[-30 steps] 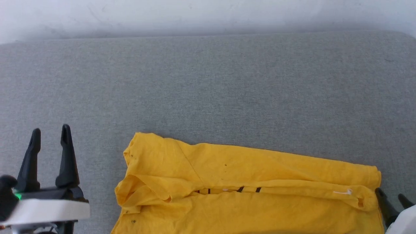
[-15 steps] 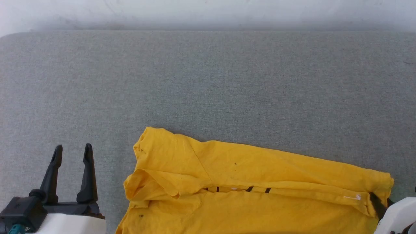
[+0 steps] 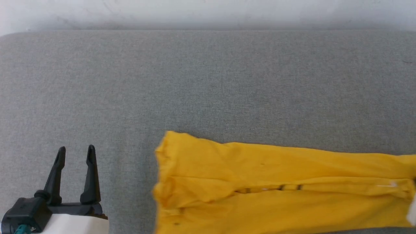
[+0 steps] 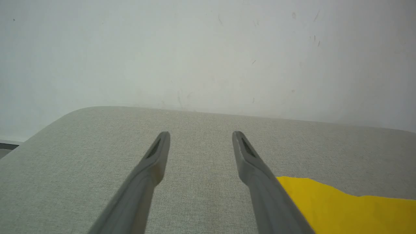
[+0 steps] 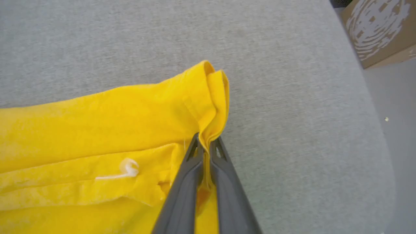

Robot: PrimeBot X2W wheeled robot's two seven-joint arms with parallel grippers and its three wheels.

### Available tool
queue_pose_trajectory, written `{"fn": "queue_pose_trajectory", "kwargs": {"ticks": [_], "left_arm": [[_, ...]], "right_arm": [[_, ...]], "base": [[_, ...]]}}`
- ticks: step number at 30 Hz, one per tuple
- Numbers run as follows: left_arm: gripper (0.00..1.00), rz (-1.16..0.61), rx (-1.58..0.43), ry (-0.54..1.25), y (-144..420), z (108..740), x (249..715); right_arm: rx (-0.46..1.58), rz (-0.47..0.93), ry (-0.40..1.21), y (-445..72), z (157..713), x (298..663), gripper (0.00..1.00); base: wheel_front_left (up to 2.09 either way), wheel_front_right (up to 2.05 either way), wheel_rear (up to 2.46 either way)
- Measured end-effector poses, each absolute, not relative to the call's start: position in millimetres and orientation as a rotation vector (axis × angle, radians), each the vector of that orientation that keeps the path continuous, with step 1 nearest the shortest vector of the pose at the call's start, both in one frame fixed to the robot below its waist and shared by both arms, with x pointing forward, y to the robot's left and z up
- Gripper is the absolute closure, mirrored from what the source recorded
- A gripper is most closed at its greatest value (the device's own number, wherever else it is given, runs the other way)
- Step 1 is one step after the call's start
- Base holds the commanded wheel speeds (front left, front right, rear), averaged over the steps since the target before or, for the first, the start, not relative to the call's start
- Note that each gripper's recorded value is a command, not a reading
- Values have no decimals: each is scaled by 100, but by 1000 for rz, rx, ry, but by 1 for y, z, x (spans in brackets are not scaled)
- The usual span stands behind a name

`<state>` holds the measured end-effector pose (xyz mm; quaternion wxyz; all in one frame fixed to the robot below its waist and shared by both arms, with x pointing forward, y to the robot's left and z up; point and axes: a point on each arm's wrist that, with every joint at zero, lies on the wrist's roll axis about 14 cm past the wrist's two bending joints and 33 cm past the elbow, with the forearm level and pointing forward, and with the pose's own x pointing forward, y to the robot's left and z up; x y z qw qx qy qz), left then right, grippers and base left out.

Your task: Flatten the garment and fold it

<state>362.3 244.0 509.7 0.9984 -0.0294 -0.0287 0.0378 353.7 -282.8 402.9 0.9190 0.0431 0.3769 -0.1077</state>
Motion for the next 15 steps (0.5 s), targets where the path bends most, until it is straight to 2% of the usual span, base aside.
{"fn": "queue_pose_trajectory", "kwargs": {"ticks": [5, 8, 11, 15], "left_arm": [[0, 61, -62, -56, 239, 508, 360], [0, 60, -60, -56, 239, 508, 356], [0, 69, -64, -58, 239, 508, 351], [0, 74, -80, -64, 237, 509, 342]], "right_arm": [[-26, -359, 757, -343, 427, 344, 100], [-56, -389, 753, -357, 435, 339, 100], [10, -344, 764, -338, 429, 337, 100], [114, -172, 808, -278, 417, 333, 100]], "base": [[0, 0, 0], [0, 0, 0], [0, 0, 0], [0, 0, 0]]}}
